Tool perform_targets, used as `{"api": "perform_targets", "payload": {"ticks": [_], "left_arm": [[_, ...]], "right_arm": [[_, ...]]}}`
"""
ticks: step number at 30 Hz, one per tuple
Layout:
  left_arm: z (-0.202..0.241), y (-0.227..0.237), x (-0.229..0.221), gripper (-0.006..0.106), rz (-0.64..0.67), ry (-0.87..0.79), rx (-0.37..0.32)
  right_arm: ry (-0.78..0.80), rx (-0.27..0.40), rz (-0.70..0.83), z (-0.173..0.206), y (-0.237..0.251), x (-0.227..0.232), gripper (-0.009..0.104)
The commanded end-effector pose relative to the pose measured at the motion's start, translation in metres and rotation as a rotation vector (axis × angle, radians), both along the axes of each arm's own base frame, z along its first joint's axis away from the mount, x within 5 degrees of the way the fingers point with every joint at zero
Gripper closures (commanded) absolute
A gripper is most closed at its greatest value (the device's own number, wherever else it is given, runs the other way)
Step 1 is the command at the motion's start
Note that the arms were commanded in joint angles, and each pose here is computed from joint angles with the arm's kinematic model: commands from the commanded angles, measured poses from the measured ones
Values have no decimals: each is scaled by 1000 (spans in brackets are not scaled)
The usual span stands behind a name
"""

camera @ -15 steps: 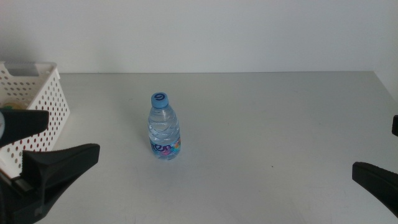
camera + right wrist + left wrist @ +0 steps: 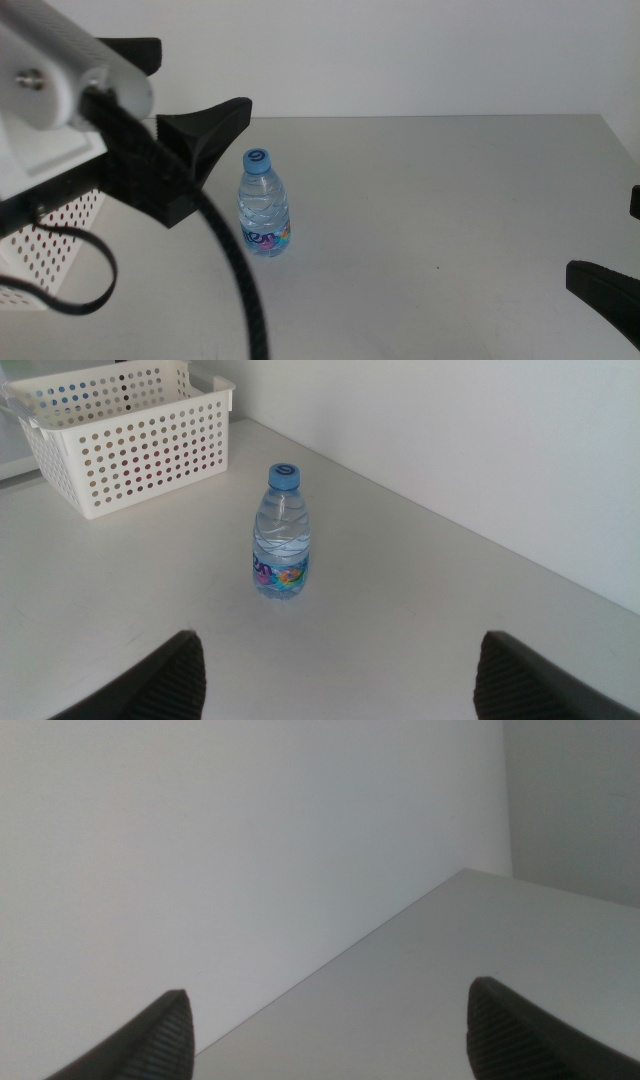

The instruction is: Use arms to grab the bottles and put them into the dustbin to the left of the table.

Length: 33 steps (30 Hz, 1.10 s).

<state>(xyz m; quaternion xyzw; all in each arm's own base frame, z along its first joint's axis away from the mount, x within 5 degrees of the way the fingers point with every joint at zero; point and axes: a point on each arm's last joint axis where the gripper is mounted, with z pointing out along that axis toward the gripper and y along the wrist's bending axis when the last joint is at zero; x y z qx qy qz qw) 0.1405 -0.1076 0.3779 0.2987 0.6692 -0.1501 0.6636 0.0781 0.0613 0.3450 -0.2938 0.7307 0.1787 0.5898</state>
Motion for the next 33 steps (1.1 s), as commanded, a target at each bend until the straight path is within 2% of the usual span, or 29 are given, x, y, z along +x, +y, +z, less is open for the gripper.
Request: {"api": "perform_targets", "payload": {"ticks": [1, 4, 8, 13, 23, 29, 33], "left_arm": [[13, -5, 12, 7, 4, -80, -66], [0, -8, 29, 7, 43, -5, -70], [-24, -11, 34, 7, 29, -6, -81], [-63, -8, 26, 7, 8, 4, -180], [-137, 11, 17, 7, 129, 1, -264], [-156, 5, 27, 7, 140, 11, -242], [-160, 1, 37, 7, 156, -35, -273]], "right_arm": [[-77, 38, -18, 13, -1, 2, 10], [-77, 38, -18, 13, -1, 2, 10], [-77, 38, -18, 13, -1, 2, 10], [-77, 38, -18, 13, -1, 2, 10], [-77, 38, -18, 13, -1, 2, 10], [-77, 38, -18, 13, -1, 2, 10], [-77, 38, -18, 13, -1, 2, 10]]}}
